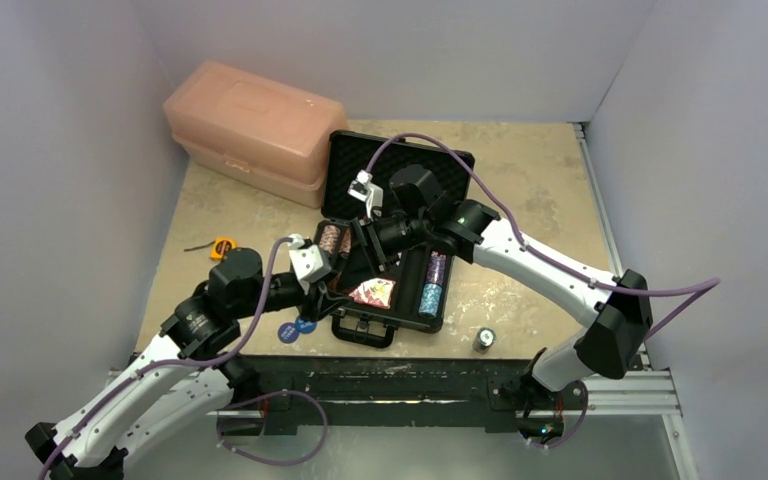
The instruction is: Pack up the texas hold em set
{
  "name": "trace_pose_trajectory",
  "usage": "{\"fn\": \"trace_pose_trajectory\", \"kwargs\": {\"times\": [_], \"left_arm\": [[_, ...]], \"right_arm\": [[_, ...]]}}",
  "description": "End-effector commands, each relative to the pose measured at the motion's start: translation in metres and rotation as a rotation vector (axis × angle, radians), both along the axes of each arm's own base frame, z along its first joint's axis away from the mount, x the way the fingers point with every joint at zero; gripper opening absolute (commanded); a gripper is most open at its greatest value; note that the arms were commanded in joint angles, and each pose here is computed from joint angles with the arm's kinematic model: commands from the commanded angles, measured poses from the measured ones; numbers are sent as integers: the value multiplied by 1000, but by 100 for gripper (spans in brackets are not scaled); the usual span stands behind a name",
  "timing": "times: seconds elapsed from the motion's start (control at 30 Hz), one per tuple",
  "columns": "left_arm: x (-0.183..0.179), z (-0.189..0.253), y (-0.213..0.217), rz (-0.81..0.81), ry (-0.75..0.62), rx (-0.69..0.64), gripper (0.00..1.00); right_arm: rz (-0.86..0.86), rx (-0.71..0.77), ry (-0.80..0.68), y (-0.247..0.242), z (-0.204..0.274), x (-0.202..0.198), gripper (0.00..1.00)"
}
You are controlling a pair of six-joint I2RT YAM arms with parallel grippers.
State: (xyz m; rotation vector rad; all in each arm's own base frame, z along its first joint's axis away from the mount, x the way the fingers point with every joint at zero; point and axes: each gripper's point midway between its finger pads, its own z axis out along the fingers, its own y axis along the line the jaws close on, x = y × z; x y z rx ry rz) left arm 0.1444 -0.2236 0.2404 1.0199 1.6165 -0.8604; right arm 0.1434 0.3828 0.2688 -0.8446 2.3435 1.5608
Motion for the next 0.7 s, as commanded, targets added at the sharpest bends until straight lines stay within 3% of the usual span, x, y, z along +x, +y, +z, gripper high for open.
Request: {"fn": "trace_pose_trajectory", "kwargs": {"times": [0.0,0.13,0.17,0.27,0.5,0.67], "left_arm": [[4,7,-1,6,-54,-6,37],[5,6,-1,6,-48,-2,3],[5,5,-1,11,-41,1,0],[7,5,-1,26,-23,5,0],[15,2,5,88,1,28,0],[24,0,14,165,2,55,0]], "right_arm": [[54,131,-60,8,44,-5,0],[45,125,-61,9,42,-3,0],[39,119,-62,10,41,-1,0],[24,104,-68,10,38,2,8],[-54,76,-117,11,41,17,63],[-106,62,-155,8,49,26,80]]}}
